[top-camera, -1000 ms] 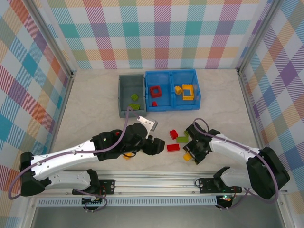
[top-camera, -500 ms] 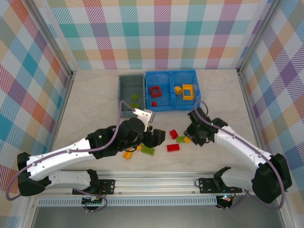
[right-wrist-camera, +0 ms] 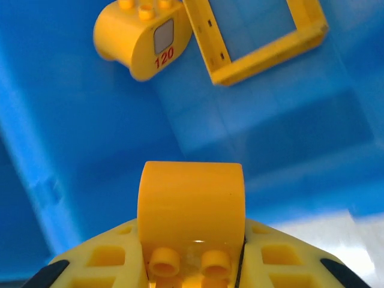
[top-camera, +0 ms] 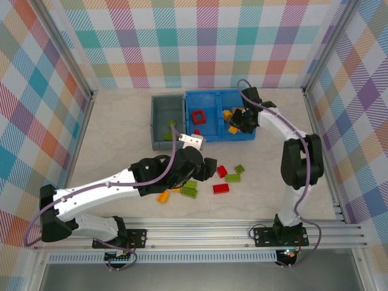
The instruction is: Sort the legos into containers by color
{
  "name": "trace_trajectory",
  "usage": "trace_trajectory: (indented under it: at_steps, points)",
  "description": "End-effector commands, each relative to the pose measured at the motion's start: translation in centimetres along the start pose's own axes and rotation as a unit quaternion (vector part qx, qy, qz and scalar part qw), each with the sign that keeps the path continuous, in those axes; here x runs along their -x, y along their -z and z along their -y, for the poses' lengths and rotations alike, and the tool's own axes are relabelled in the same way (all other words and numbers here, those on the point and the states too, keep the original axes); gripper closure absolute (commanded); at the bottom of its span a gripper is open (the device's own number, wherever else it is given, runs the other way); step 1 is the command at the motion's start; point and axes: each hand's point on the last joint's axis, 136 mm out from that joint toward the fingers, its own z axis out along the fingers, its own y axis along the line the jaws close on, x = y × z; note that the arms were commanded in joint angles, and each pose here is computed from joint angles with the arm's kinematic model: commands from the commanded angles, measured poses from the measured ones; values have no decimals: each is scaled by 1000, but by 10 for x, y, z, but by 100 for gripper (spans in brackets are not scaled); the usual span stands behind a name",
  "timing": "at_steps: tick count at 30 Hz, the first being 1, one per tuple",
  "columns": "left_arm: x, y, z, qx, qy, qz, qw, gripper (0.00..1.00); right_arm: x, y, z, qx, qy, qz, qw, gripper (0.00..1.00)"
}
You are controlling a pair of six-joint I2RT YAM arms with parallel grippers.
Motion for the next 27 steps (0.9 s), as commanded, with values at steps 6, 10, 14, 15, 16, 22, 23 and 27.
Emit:
trace_trajectory:
  at_steps: [6, 10, 14, 15, 16, 22, 23, 27]
  points:
    - [-38, -2, -30, 49, 3, -44, 998, 31, 6, -32, 0, 8, 32, -50, 998, 56]
    - [-72, -8, -53, 88, 10, -89, 992, 30, 10, -22, -2, 7, 37, -39, 999, 38]
    - [-109, -14, -71, 108, 31, -126, 986, 28, 15, 13, -16, 30, 53, -10, 998, 32]
    - [-117, -14, -76, 114, 37, -133, 984, 28, 15, 25, -22, 40, 61, 0, 997, 32]
    - [-124, -15, -80, 122, 44, -140, 982, 28, 15, 37, -26, 44, 68, 10, 997, 32]
    - [-161, -32, -90, 160, 166, -165, 959, 24, -17, 113, -33, 67, 120, 63, 989, 32]
    - [-165, -37, -89, 171, 191, -168, 952, 25, -28, 124, -31, 73, 128, 69, 987, 31]
    - [-173, -54, -78, 218, 268, -183, 920, 20, -76, 153, -14, 89, 158, 74, 981, 29]
